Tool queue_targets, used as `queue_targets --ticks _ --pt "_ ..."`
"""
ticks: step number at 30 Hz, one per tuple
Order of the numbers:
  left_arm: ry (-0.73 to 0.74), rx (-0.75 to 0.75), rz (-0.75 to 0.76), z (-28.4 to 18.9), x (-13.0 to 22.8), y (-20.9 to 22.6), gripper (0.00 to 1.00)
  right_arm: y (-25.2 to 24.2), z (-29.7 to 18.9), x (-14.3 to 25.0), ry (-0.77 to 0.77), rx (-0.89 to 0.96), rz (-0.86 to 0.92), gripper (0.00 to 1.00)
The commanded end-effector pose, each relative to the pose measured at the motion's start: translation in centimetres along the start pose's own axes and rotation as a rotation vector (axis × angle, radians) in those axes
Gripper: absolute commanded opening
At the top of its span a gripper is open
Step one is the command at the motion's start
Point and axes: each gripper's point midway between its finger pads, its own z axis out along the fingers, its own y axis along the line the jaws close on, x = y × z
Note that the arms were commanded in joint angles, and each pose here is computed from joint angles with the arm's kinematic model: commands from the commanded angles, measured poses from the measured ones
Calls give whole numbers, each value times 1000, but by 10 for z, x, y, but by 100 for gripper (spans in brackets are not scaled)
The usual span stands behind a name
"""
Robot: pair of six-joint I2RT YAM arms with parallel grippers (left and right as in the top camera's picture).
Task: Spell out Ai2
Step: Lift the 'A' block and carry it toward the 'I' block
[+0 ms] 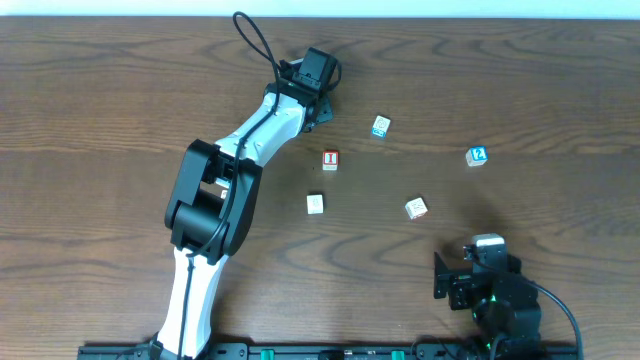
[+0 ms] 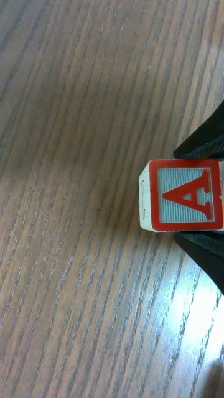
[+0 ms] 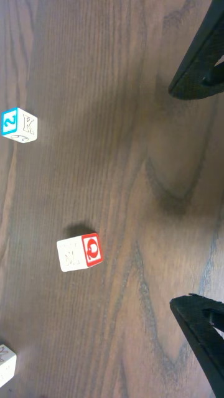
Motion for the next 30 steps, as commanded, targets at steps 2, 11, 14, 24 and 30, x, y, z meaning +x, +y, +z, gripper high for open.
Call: queue_targets --ticks 2,11,14,24,30 --pt "-14 -14 -5 1 -4 2 33 0 2 3 7 1 19 99" --pt "36 -52 15 -4 6 11 32 0 2 3 7 1 19 99" --pt "55 -68 19 -11 10 15 29 0 2 3 7 1 19 99" --pt "92 -65 135 -71 17 9 6 0 2 3 7 1 19 99" --pt "166 -90 218 -92 50 1 6 0 2 3 7 1 19 99"
